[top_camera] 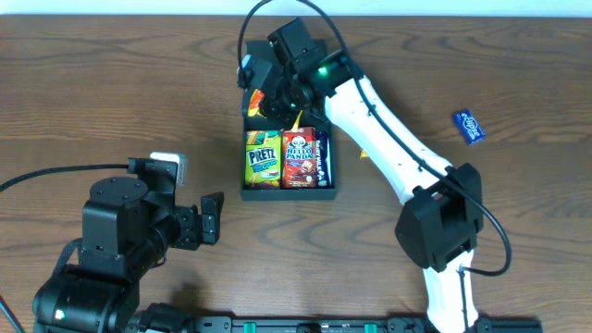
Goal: Pack container
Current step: 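Carry the orange snack bag over the black box, then lower the orange bag into the box's left side and release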
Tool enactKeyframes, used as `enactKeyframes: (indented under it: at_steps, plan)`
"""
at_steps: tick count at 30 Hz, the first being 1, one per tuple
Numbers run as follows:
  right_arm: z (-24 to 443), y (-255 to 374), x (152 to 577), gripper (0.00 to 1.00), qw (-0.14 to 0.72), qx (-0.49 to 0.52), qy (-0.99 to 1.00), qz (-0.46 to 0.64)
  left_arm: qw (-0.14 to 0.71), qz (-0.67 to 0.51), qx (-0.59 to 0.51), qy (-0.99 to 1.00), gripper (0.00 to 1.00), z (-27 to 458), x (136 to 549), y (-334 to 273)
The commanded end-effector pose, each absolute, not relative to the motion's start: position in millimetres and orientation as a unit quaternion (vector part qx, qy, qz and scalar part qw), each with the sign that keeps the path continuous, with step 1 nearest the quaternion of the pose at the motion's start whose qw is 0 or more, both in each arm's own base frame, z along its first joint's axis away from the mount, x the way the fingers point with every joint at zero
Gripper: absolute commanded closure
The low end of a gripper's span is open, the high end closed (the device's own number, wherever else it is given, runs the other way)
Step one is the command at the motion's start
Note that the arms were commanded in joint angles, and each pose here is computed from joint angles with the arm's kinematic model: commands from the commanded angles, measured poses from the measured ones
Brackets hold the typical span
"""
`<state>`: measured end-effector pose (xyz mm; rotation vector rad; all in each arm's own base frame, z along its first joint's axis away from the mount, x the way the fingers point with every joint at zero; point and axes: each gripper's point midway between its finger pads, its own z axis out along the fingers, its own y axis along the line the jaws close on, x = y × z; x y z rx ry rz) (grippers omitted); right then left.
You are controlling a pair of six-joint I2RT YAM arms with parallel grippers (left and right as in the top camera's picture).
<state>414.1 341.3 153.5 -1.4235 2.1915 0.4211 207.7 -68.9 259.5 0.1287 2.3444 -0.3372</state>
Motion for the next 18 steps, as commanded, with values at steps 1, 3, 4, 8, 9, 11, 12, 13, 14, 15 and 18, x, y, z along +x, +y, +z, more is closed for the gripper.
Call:
enactKeyframes:
  at_steps: [1,3,4,8,9,11,12,13,14,15,18]
  plan:
    - [160,352,410,0.77,0.253,-0.551,0.775,0.178,0.376,-0.132,0.054,0.915,0.05,261,207,-69]
    - [158,351,409,0.78,0.249,-0.551,0.776,0.179,0.376,-0.132,0.054,0.915,0.05,261,207,-69]
    - [156,351,408,0.79,0.246,-0.551,0.777,0.179,0.376,-0.132,0.054,0.916,0.05,261,207,-69]
    - [145,352,398,0.85,0.229,-0.555,0.777,0.190,0.376,-0.132,0.054,0.915,0.05,261,207,-69]
    - [143,352,397,0.85,0.227,-0.556,0.777,0.187,0.376,-0.132,0.054,0.915,0.05,261,207,-69]
    - [137,356,393,0.85,0.222,-0.570,0.769,0.184,0.376,-0.132,0.054,0.916,0.05,261,207,-69]
    - [136,356,393,0.84,0.222,-0.571,0.768,0.184,0.376,-0.132,0.054,0.915,0.05,261,207,-69]
    - [135,357,392,0.84,0.220,-0.572,0.769,0.183,0.376,-0.132,0.054,0.916,0.05,261,207,-69]
    - [133,357,392,0.83,0.219,-0.572,0.770,0.180,0.376,-0.132,0.054,0.916,0.05,261,207,-69]
    - [130,357,392,0.82,0.216,-0.573,0.770,0.178,0.376,-0.132,0.054,0.915,0.05,261,207,-69]
    - [126,358,388,0.79,0.207,-0.575,0.771,0.179,0.376,-0.132,0.054,0.916,0.05,261,207,-69]
